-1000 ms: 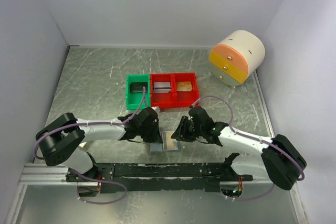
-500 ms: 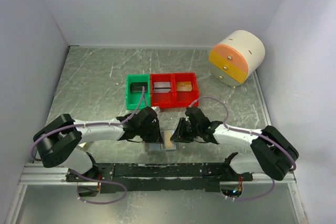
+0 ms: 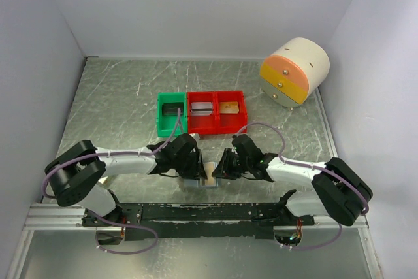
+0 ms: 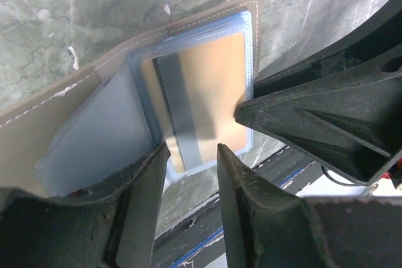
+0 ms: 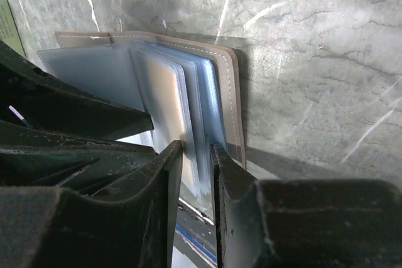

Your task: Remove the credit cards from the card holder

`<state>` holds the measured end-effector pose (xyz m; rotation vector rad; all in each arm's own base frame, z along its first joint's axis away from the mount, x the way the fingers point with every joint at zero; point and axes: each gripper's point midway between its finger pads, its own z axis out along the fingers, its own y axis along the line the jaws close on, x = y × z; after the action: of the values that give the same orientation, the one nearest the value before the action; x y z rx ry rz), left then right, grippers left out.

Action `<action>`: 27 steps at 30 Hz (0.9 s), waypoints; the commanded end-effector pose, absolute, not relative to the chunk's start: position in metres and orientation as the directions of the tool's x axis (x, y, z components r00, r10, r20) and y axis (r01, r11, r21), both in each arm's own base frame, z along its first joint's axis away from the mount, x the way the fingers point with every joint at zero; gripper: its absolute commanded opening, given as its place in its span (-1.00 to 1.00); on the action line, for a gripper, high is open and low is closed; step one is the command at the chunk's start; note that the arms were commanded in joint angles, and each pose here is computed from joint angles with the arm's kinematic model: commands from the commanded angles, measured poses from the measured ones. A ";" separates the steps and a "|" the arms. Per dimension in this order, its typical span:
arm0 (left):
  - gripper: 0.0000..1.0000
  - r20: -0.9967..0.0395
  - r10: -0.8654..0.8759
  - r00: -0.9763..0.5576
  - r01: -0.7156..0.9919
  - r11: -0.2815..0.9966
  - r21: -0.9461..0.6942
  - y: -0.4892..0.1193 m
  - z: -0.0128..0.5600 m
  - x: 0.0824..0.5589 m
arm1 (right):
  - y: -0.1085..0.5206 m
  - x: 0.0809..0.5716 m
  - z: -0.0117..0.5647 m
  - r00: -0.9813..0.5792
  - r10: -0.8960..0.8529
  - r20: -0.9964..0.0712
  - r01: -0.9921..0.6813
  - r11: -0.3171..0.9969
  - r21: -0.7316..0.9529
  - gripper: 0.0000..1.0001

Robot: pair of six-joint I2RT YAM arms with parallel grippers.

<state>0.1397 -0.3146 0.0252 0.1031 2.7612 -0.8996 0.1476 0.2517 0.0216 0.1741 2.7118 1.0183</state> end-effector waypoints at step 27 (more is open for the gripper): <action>-0.86 -0.302 -0.001 -0.953 0.206 0.730 -0.652 -0.327 0.054 0.142 | 0.252 0.133 0.008 -0.979 0.145 -0.141 0.024 0.775 0.631 -0.52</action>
<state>0.1396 -0.3058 0.0233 0.1182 2.7556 -0.8798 0.1420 0.2568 0.0207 0.1466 2.7274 1.0453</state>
